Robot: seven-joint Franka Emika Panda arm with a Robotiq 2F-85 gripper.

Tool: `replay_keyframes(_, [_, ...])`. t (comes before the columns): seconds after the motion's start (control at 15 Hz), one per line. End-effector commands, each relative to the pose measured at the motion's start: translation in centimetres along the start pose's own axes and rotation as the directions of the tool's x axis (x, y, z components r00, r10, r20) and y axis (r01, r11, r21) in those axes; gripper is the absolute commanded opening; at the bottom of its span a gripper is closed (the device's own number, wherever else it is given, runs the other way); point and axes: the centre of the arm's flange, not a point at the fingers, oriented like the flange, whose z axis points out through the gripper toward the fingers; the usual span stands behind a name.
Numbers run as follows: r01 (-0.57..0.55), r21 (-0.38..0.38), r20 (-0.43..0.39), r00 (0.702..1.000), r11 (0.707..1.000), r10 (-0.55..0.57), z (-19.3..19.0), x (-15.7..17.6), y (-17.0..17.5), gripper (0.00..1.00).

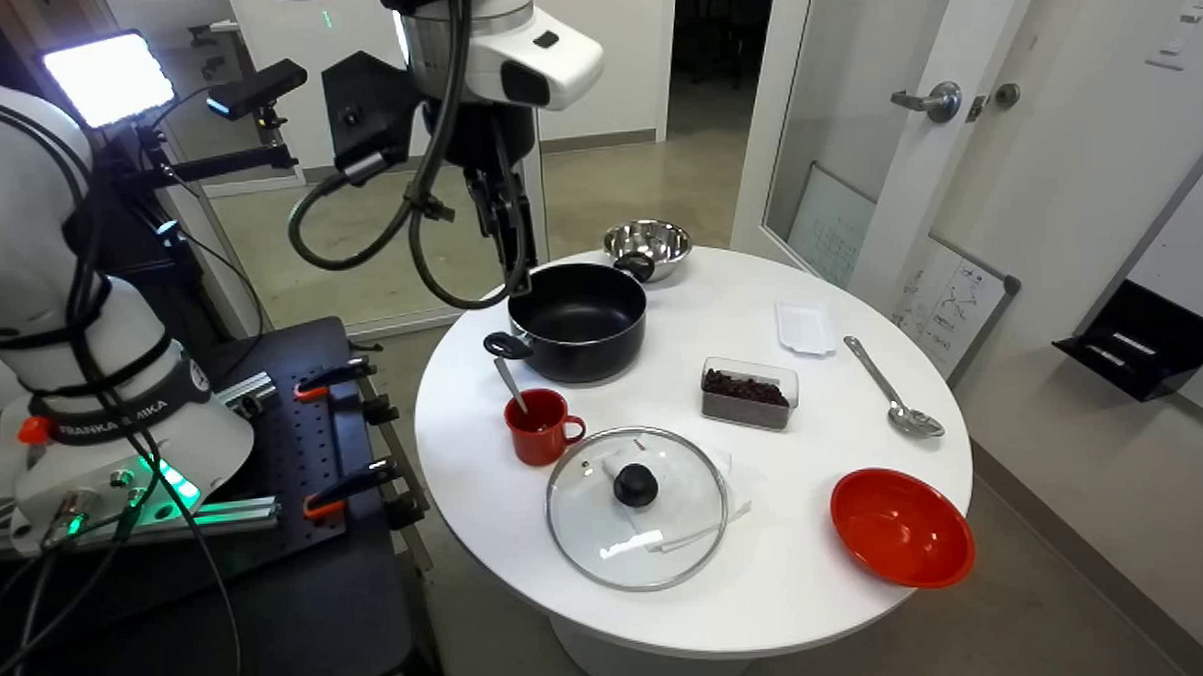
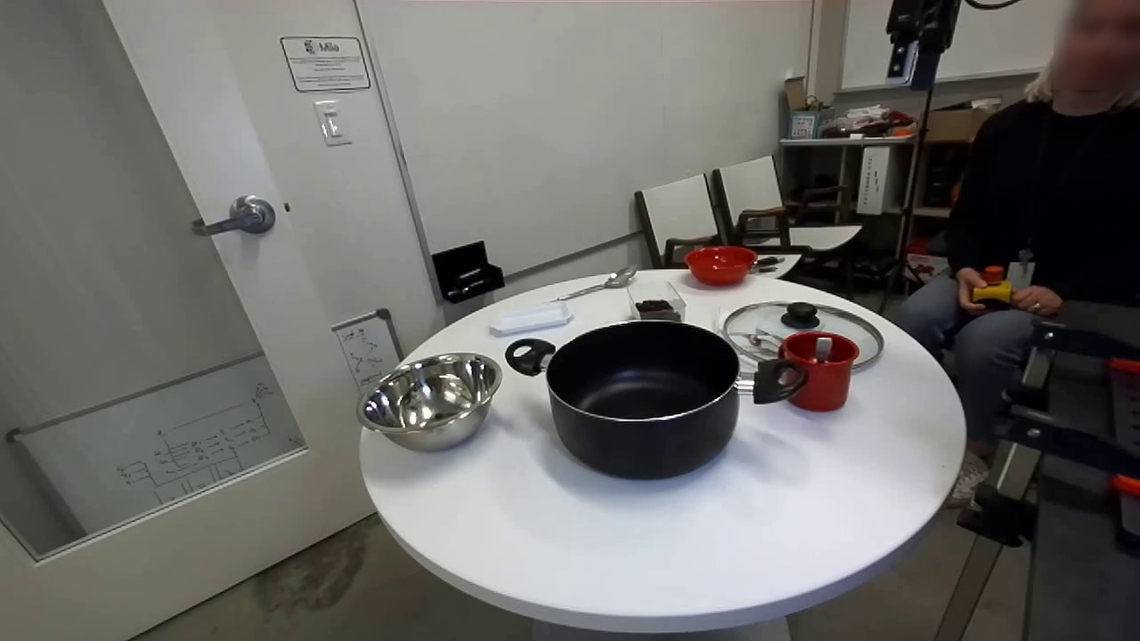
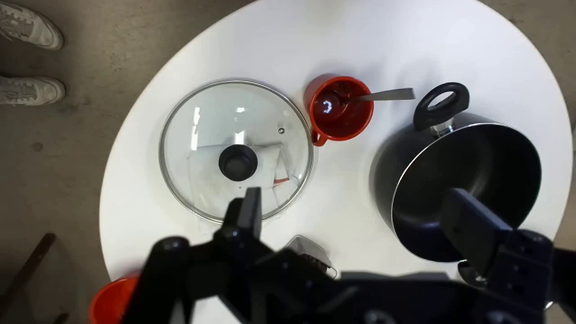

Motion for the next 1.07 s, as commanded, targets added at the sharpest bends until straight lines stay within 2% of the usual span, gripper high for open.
replay_keyframes(0.0, [-0.071, 0.012, -0.093, 0.993, 0.997, 0.072, 0.0, 1.4, -1.2, 1.0])
replay_keyframes(0.2, [-0.17, -0.006, -0.251, 0.954, 0.985, 0.163, 0.2, 4.8, -3.3, 1.0])
replay_keyframes(0.47, [-0.334, -0.017, -0.405, 0.864, 0.943, 0.298, 2.0, 8.7, -8.9, 1.0])
replay_keyframes(0.67, [-0.457, -0.019, -0.437, 0.803, 0.889, 0.404, 4.9, 11.5, -11.9, 1.0])
replay_keyframes(0.8, [-0.531, -0.037, -0.418, 0.778, 0.846, 0.47, 7.0, 13.3, -11.6, 1.0])
replay_keyframes(1.0, [-0.648, -0.05, -0.353, 0.723, 0.76, 0.594, 8.1, 15.1, -10.0, 1.0])
